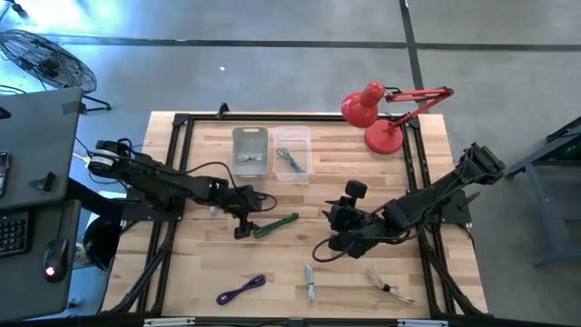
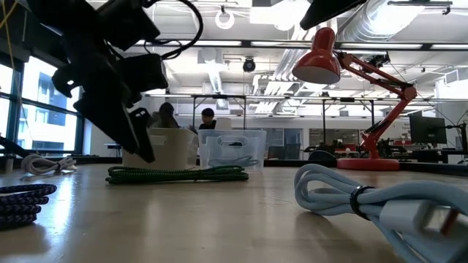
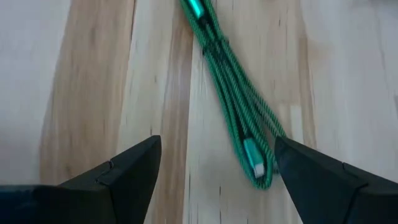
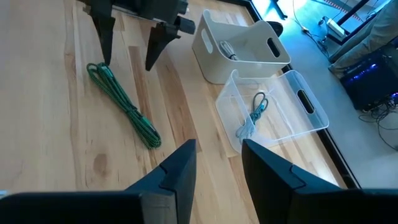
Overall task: Pick & Place USB Port
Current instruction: Put the green patterned charger cable into the white bin
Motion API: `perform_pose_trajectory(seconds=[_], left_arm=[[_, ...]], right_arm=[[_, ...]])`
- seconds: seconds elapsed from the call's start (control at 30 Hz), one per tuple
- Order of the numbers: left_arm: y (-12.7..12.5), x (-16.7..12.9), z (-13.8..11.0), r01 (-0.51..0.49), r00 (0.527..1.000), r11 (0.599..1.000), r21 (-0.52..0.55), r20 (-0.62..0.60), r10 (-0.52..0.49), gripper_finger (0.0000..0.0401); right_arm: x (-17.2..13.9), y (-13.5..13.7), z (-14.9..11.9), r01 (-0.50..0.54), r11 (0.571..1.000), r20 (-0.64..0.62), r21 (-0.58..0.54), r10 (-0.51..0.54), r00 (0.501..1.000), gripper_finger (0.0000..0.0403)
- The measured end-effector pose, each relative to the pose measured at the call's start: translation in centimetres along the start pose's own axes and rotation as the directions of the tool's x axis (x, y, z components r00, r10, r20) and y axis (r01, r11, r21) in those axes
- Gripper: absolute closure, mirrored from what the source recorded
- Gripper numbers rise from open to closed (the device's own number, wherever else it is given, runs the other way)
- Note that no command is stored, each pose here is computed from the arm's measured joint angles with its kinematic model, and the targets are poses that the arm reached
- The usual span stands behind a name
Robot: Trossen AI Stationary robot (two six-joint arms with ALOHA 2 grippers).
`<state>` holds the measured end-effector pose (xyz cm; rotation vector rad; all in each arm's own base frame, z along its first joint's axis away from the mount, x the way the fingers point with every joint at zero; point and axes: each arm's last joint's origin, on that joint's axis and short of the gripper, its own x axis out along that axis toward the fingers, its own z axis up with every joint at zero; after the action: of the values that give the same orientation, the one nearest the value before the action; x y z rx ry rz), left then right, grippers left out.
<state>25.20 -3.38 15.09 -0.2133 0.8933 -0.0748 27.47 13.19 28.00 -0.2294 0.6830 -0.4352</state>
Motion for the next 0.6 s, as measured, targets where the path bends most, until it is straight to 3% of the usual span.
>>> perform_pose_trajectory(seconds=[0.6], left_arm=[[-1.3, 0.3, 0.0, 0.065, 0.998, 0.998, -0.027, 0.023, -0.064, 0.0092]], right_arm=[[-0.7, 0.6, -0.2, 0.003, 1.0, 0.022, -0.029, -0.002, 1.0, 0.0281]])
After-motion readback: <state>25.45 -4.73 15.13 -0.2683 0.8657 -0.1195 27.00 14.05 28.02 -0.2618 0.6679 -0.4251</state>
